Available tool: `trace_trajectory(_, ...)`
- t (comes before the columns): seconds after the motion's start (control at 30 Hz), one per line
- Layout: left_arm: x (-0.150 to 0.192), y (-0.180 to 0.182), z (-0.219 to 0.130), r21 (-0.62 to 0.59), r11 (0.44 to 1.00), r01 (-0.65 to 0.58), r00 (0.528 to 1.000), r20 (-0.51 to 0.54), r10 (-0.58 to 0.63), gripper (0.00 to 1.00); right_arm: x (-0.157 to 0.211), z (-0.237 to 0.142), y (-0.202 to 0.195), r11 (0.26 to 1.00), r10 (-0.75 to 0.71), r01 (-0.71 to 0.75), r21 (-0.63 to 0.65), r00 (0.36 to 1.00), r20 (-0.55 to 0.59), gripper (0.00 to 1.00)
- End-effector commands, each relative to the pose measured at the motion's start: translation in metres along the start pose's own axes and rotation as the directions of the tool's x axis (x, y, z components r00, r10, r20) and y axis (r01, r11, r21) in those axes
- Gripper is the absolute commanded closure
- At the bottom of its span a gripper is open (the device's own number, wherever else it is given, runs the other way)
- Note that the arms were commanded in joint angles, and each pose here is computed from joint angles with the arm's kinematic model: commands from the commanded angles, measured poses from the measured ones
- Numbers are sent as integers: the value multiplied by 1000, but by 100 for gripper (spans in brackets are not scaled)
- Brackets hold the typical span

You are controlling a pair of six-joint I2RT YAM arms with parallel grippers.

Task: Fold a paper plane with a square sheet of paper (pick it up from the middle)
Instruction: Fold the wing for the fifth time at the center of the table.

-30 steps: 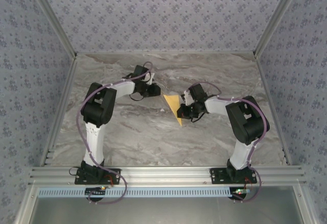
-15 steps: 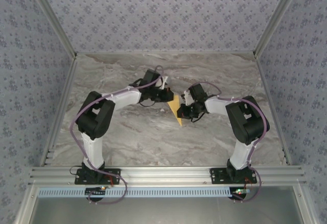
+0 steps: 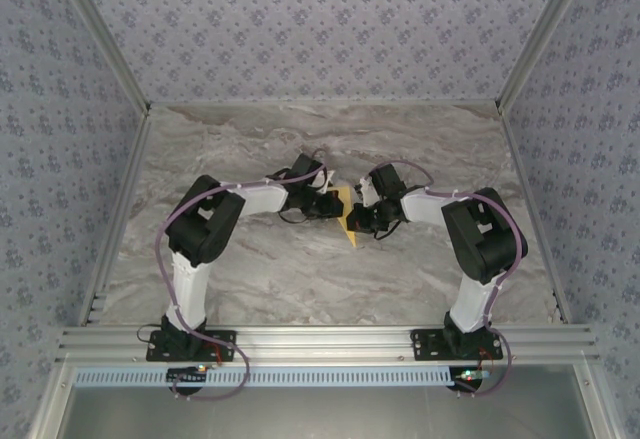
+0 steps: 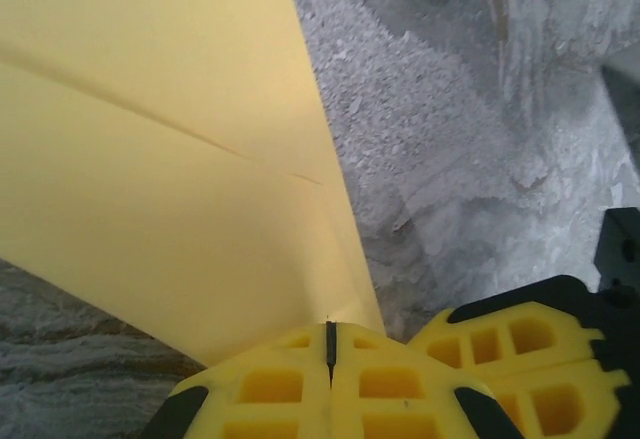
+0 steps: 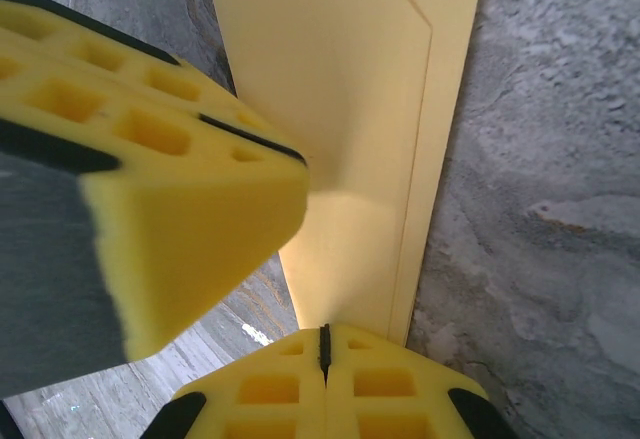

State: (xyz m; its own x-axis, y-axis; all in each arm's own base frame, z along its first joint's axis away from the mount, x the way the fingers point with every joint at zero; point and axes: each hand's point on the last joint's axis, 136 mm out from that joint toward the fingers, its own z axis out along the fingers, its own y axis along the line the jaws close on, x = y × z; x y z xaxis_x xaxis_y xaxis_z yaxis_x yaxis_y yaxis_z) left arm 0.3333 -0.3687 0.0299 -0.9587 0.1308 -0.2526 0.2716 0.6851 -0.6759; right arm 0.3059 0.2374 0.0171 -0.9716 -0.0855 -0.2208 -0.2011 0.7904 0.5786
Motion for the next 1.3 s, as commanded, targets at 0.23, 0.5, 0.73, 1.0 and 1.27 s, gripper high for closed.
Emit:
trace_trajectory(0.23, -6, 43, 11, -72, 997, 32, 999, 7, -32, 98, 59, 13, -56, 977, 121, -86, 195, 977, -177, 100)
trace_trajectory(0.5, -51, 96, -13, -138, 985, 99, 993, 80, -89, 96, 73, 11, -70, 966, 120, -58, 254, 965, -234, 100)
trace_trajectory(0.73, -86, 116, -28, -215, 965, 150, 985, 119, -127, 94, 74, 12, -69, 966, 126, -66, 249, 965, -232, 100)
trace_trajectory(1.0, -108, 101, -58, -228, 966, 125, 981, 174, -86, 86, 41, 5, -37, 988, 92, -75, 136, 987, -130, 100)
trace_trajectory(1.27, -103, 57, -99, -335, 935, 119, 972, 229, -41, 62, -31, -48, 21, 999, 51, -53, 6, 985, 164, 69)
